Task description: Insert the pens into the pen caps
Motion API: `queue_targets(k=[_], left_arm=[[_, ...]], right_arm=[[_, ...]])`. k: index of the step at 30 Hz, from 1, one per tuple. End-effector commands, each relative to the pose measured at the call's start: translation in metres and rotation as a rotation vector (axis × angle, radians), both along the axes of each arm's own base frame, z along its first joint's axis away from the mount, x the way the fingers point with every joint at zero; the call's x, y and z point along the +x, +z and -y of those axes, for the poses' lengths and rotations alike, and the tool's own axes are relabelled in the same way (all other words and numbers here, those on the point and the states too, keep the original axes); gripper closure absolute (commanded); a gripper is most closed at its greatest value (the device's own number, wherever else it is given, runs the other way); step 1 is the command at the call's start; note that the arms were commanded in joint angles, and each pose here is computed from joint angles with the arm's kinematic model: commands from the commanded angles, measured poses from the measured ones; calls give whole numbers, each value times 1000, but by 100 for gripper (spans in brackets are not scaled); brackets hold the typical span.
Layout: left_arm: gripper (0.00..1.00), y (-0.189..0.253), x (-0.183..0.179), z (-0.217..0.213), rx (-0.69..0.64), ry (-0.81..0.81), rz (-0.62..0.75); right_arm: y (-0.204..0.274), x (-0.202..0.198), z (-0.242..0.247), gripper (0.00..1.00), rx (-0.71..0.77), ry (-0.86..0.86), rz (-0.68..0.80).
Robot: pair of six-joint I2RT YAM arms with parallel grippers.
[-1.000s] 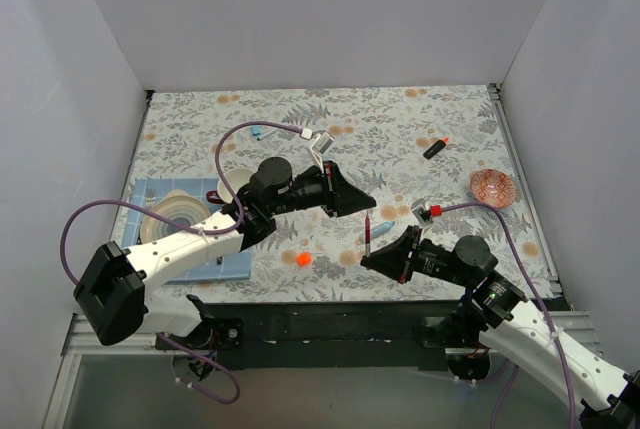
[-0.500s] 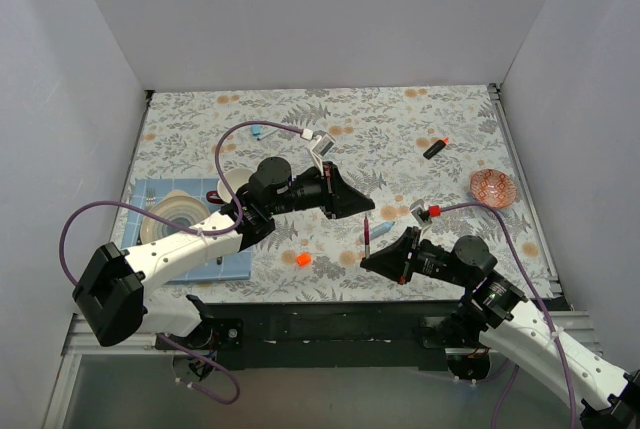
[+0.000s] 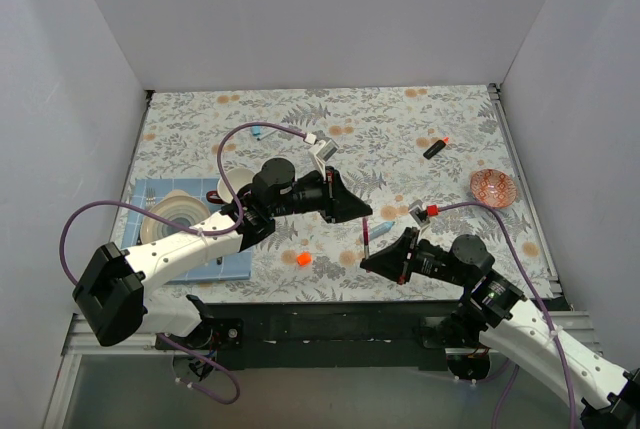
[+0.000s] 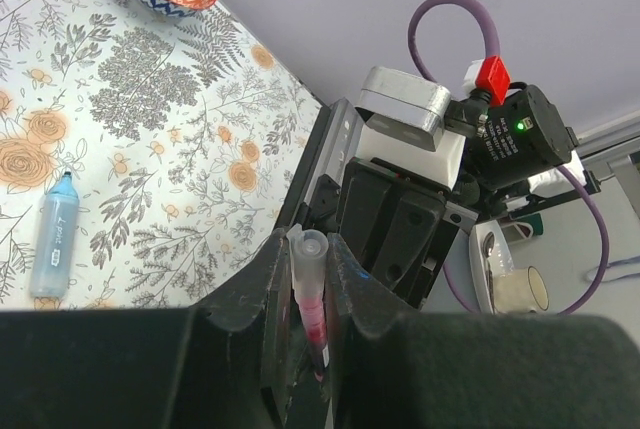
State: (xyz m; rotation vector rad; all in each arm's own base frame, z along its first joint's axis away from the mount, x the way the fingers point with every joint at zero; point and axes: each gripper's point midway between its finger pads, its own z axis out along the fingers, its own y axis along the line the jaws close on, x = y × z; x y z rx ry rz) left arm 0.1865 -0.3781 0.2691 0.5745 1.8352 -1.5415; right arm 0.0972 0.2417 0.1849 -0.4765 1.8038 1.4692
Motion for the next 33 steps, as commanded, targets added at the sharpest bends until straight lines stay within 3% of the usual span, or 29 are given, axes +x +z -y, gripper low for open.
queue_targets(k=[1, 15, 25, 33], left_arm=[[100, 0, -4, -3, 24, -15, 19], [100, -19, -28, -6, -10, -76, -73], [100, -56, -52, -2, 4, -129, -157], [100, -69, -68, 7, 1, -158, -167]], right_arm=[[26, 3, -2, 99, 55, -7, 61], [51, 23, -1, 99, 101, -101, 114], [120, 68, 24, 99, 150, -386, 281], [173, 88, 24, 99, 156, -457, 398]])
